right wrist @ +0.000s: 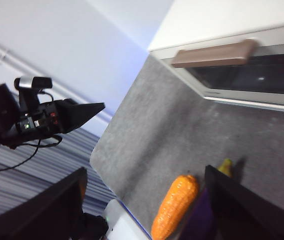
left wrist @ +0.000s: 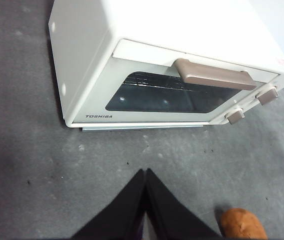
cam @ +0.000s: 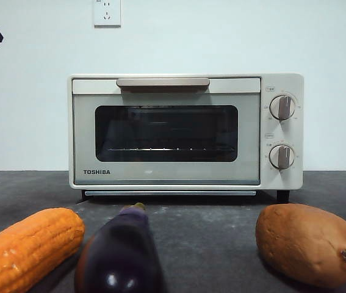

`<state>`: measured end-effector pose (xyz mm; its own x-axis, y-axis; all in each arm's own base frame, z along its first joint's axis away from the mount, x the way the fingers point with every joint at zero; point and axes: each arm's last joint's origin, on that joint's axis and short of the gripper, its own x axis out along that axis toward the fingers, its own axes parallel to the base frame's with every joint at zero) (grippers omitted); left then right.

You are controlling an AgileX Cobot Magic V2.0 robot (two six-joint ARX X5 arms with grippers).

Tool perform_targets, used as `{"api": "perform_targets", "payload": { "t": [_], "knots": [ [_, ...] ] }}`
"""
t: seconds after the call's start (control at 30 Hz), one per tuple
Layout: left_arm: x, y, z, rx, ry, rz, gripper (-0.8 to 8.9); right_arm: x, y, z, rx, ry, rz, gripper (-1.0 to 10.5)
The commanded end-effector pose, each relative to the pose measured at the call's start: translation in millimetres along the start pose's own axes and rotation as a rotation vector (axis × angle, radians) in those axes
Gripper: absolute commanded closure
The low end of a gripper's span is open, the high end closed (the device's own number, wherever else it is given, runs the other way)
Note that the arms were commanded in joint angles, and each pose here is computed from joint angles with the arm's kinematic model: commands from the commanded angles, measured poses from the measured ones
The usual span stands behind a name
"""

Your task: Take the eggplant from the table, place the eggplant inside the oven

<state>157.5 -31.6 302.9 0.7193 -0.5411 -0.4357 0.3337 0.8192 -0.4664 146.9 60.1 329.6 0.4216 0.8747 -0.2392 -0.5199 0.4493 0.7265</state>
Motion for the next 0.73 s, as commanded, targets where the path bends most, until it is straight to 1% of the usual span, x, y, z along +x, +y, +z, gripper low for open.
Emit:
{"api": "perform_targets", "payload": {
  "t": [0.03, 0.27, 0.37, 0.5, 0.57, 0.6, 0.73],
  "knots": [
    [-1.2, -3.0, 4.8, 0.031, -0.010, -0.011, 8.09, 18.1, 7.2, -1.5, 0.020, 0.034, -0.006, 5.6],
    [-1.2, -3.0, 4.8, 0.031, -0.010, -0.011, 8.09, 80.0, 13.6, -29.7, 0.007, 0.233, -0.099, 5.6],
    [-1.2, -3.0, 4.7, 0.031, -0.010, -0.011, 8.09, 105.2, 14.8, -41.6, 0.003, 0.324, -0.157, 5.6],
    [-1.2, -3.0, 4.7, 0.031, -0.010, -0.011, 8.09, 139.9, 15.6, -58.1, -0.010, 0.459, -0.296, 5.6],
    [-1.2, -2.9, 4.6, 0.031, -0.009, -0.010, 8.09, 162.2, 15.2, -68.0, -0.036, 0.532, -0.399, 5.6],
    [-1.2, -2.9, 4.6, 0.031, -0.009, -0.010, 8.09, 173.0, 14.7, -73.0, -0.049, 0.560, -0.434, 5.6],
    [-1.2, -2.9, 4.6, 0.031, -0.009, -0.010, 8.09, 217.3, 4.1, -95.6, -0.091, 0.645, -0.551, 5.6]
  ]
}}
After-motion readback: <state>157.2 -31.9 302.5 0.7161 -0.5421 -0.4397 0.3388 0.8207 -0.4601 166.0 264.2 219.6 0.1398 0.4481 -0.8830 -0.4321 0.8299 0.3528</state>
